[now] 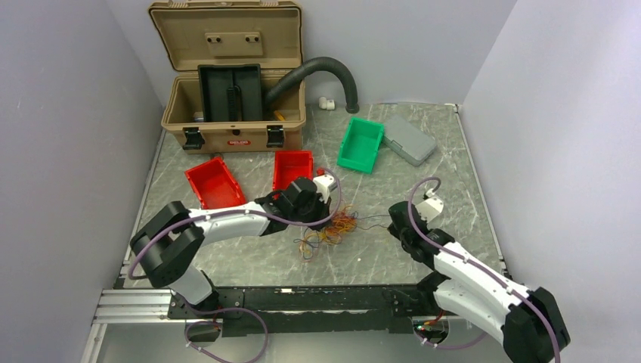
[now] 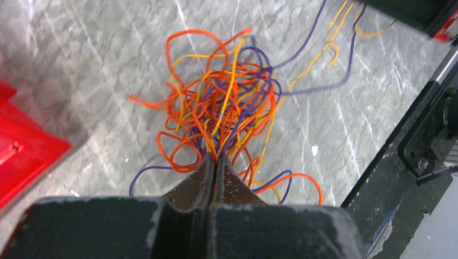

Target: Untangle the cables

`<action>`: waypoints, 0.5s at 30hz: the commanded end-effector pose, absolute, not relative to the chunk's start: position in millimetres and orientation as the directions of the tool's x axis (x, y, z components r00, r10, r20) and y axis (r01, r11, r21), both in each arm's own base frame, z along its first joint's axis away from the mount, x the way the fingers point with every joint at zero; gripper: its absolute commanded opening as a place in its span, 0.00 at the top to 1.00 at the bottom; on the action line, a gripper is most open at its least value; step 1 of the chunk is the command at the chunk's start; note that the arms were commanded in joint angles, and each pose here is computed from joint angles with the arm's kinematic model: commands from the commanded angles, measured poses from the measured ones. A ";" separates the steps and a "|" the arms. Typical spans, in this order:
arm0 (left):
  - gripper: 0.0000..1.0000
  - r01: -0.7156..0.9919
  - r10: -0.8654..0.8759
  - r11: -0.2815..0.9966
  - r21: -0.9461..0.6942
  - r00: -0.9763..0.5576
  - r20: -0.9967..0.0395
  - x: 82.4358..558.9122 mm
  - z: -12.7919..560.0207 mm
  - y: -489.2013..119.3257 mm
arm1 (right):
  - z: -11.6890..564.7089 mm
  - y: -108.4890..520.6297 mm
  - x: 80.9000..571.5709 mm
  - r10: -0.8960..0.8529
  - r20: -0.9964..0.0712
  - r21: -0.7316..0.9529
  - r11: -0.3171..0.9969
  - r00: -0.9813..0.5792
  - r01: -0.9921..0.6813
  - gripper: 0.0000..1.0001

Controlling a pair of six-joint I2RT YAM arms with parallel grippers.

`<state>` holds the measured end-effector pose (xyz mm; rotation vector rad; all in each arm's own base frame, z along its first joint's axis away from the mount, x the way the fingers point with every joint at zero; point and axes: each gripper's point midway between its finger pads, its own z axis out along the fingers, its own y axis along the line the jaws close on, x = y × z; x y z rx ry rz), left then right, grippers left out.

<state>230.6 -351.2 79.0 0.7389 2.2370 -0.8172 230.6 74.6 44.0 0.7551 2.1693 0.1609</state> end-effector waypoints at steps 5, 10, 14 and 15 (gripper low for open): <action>1.00 0.674 0.266 0.664 -0.325 -0.619 -0.739 219.8 86.6 -325.2 | 84.4 37.6 229.9 0.545 -0.760 0.323 0.789 -0.353 0.523 1.00; 1.00 0.692 0.261 0.637 -0.340 -0.609 -0.749 215.1 90.2 -326.9 | 97.0 108.5 233.5 0.340 -0.764 0.374 0.926 -0.548 0.052 0.25; 1.00 0.709 0.235 0.593 -0.380 -0.605 -0.761 210.8 99.5 -336.2 | 125.9 174.9 216.0 0.283 -0.776 0.531 0.776 -0.564 -0.341 0.10; 1.00 0.710 0.224 0.581 -0.397 -0.608 -0.761 211.1 102.8 -338.7 | 132.9 185.3 211.8 0.279 -0.784 0.549 0.730 -0.555 -0.407 0.13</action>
